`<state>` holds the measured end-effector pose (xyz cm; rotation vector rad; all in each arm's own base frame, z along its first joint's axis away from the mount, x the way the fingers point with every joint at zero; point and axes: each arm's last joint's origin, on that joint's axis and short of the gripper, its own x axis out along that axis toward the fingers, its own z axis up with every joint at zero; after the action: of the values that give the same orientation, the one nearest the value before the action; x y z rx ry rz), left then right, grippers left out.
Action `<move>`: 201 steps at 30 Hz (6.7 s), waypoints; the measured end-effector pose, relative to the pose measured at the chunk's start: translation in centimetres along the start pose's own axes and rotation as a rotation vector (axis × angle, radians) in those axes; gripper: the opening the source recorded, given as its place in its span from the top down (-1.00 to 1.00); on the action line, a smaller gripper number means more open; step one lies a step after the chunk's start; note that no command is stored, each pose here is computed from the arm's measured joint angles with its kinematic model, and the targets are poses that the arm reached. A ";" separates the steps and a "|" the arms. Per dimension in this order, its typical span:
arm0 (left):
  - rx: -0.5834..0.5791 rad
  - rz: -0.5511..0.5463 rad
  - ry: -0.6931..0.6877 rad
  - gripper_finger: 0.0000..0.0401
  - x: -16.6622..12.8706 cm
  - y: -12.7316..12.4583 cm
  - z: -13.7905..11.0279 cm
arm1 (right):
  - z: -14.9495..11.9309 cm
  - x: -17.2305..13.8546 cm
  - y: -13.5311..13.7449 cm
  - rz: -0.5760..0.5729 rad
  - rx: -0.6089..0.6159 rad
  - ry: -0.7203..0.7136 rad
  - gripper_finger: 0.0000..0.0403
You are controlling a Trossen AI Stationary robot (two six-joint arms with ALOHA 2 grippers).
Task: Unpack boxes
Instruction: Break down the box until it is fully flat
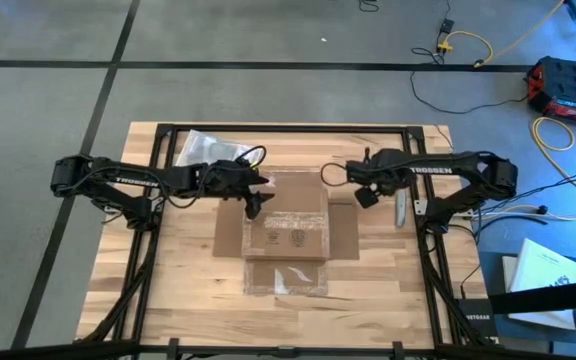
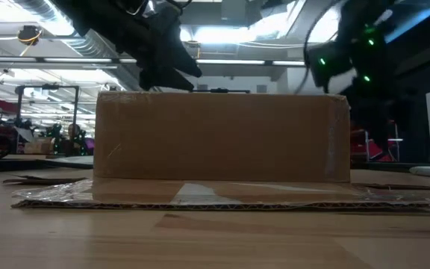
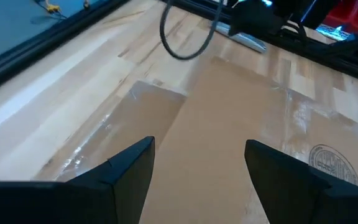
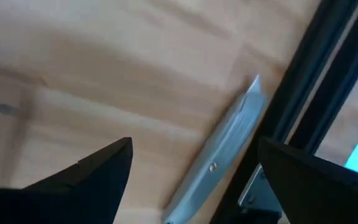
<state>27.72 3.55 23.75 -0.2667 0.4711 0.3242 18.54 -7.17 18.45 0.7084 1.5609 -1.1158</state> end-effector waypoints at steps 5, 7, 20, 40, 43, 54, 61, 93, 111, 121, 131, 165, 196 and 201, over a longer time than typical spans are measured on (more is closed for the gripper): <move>-0.008 -0.065 0.013 -0.19 -0.3 -0.5 0.0 | -1.6 3.3 -0.7 -0.045 0.006 0.081 -0.66; -0.016 -0.069 0.026 -0.19 -0.3 -0.6 -0.1 | -1.9 4.3 -0.7 -0.019 0.012 0.079 -0.66; -0.114 -0.066 0.036 -0.19 -0.3 -0.6 -0.2 | -3.5 5.2 -2.1 0.122 0.074 -0.026 -0.66; -0.098 -0.067 0.037 -0.19 -0.3 -0.7 -0.3 | -2.1 1.8 -0.8 0.443 0.092 -0.062 -0.66; -0.098 -0.067 0.037 -0.19 -0.3 -0.7 -0.3 | -1.8 0.9 -0.8 0.424 0.137 -0.098 -0.66; -0.087 -0.117 0.067 -0.19 -0.3 -0.6 -0.4 | -2.0 0.5 -1.3 0.334 0.271 -0.106 -0.66; -0.098 -0.142 0.154 -0.19 -0.4 -0.7 -1.1 | -2.6 2.2 -1.6 0.263 0.352 -0.104 -0.66; -0.100 -0.197 0.245 -0.19 -0.7 -1.4 -2.0 | -2.2 5.5 0.3 0.260 0.370 -0.117 -0.33; -0.189 -0.275 0.044 -0.19 -0.6 -2.0 0.1 | -3.1 3.6 2.4 0.299 0.259 -0.232 0.41; -0.267 -0.221 -0.010 -0.19 -0.4 -1.0 0.8 | -2.8 -3.3 3.7 0.279 0.065 -0.463 0.41; -0.618 -0.274 -0.305 -0.19 -0.7 1.8 4.5 | -3.3 -16.2 3.2 0.241 -0.395 -0.869 0.41; -0.687 -0.332 -0.408 -0.19 -1.2 4.2 6.0 | 1.7 -23.9 10.5 0.010 -0.940 -0.963 0.41; -0.740 0.029 0.184 -0.19 -0.1 5.3 -0.3 | 1.2 -23.5 9.9 0.002 -0.893 -0.905 0.40; -0.742 0.050 0.218 -0.19 -0.2 5.4 -0.6 | 1.1 -23.5 9.9 0.005 -0.888 -0.905 0.40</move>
<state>25.35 8.26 22.34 -1.0209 0.5596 0.5152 34.29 -1.94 37.91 -0.3698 1.0587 -0.4871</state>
